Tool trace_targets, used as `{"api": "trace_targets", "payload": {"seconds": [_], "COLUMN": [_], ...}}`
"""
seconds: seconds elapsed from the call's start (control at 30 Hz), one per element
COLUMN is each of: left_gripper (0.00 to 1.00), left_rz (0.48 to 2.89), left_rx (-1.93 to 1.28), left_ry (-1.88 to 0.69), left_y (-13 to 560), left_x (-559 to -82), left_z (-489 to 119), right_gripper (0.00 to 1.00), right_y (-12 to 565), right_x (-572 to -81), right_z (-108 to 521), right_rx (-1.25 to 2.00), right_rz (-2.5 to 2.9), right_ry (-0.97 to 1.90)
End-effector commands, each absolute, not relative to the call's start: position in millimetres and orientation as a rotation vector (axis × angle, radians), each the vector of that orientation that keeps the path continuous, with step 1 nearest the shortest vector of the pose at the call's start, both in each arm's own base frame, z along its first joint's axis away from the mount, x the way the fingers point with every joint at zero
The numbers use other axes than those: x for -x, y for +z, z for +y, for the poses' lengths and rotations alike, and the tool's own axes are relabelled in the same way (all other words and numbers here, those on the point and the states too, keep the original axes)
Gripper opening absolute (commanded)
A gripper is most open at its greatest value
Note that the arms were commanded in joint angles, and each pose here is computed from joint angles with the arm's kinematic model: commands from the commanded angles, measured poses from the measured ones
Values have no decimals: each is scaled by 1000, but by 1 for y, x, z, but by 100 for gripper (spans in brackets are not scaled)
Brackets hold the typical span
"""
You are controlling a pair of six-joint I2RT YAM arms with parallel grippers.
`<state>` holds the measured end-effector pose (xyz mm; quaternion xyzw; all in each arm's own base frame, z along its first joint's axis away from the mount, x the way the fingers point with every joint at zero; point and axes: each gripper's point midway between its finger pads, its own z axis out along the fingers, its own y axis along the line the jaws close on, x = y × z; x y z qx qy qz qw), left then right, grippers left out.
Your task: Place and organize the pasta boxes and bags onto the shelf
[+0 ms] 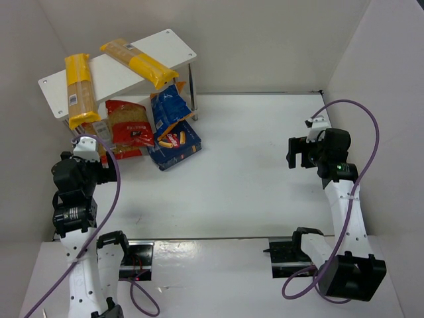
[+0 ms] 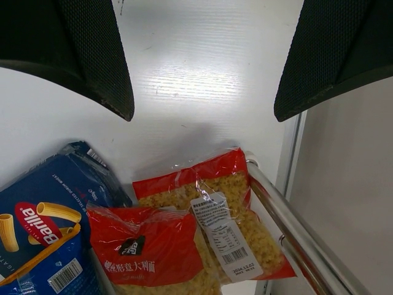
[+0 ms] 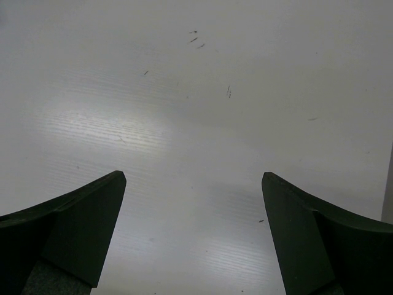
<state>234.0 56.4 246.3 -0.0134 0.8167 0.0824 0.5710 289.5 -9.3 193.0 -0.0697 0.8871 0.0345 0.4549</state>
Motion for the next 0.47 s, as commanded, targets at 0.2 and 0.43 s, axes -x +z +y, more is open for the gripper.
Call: {"api": "trace_targets", "payload": {"seconds": [0.2,0.43], "left_gripper": [100,100], "left_rz": [1859,1859], "left_rx": [14,14], "left_ry": [188,188], "left_y": [262,262], "left_x": [-237,-237], "left_z": [54,54], "right_gripper": [100,100], "right_y": [205,205], "right_x": [-295,-295], "right_z": [-12,-12], "right_rx": [151,151], "right_rz": [2153,2153], "right_ry": [73,73]}}
